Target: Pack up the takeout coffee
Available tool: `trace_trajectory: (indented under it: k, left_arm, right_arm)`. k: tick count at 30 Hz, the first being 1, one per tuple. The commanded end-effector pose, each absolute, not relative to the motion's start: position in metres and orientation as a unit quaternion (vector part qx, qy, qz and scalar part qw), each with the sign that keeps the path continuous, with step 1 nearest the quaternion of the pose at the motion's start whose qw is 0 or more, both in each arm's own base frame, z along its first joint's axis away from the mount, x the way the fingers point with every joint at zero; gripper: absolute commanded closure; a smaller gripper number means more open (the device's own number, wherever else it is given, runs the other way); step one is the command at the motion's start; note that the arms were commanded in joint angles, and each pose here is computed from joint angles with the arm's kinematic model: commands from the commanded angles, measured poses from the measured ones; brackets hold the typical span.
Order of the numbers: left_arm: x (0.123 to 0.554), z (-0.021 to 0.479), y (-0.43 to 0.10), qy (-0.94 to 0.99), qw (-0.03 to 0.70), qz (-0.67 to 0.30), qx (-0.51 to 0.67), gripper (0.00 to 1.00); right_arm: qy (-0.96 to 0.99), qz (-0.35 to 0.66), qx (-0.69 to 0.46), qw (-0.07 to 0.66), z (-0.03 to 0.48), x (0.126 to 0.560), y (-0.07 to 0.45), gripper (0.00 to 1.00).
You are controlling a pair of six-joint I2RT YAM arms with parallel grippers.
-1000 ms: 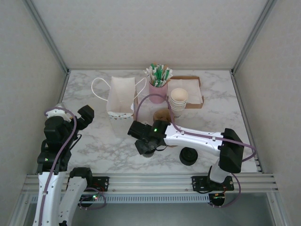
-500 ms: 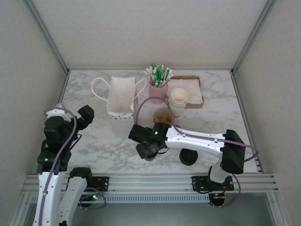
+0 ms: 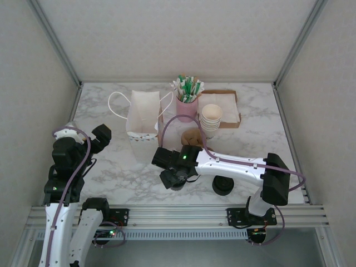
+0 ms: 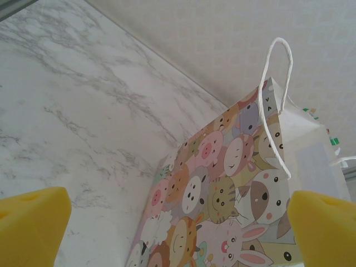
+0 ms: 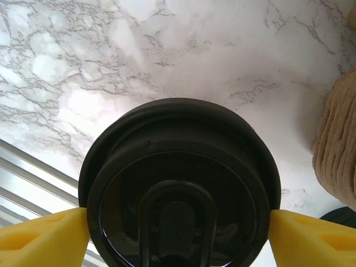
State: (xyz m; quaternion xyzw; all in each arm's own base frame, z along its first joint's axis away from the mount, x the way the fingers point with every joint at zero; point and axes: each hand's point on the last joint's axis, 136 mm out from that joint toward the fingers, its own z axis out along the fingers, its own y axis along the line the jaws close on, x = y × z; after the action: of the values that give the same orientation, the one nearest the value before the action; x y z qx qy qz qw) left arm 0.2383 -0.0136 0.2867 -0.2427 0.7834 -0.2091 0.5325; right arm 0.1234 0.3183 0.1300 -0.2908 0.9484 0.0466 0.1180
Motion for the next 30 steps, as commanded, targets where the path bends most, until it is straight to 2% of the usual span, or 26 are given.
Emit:
trace_trajectory:
  k: [1,16,24,27,30]
  left_arm:
    - [0.238,0.285,-0.01,0.781,0.534,-0.206,-0.25,0.0]
    - [0.238,0.286,-0.01,0.781,0.534,-0.206,-0.25,0.0]
    - [0.238,0.286,-0.01,0.781,0.535,-0.206,-0.249,0.0]
    - [0.238,0.286,-0.011,0.781,0.534,-0.207,-0.249,0.0]
    - [0.237,0.286,-0.011,0.781,0.535,-0.207,-0.249,0.0]
  right_arm:
    - [0.943,0.058,-0.301,0.127,0.147,0.12,0.322,0.15]
    - [0.93,0.077,-0.314,0.174,0.18,0.129,0.324,0.05]
    - [0.901,0.06,-0.3,0.306,0.223,0.162,0.29,0.04]
    - [0.906,0.058,-0.275,0.316,0.224,0.182,0.264,0.11]
    - [0.914,0.078,-0.256,0.304,0.216,0.197,0.244,0.33]
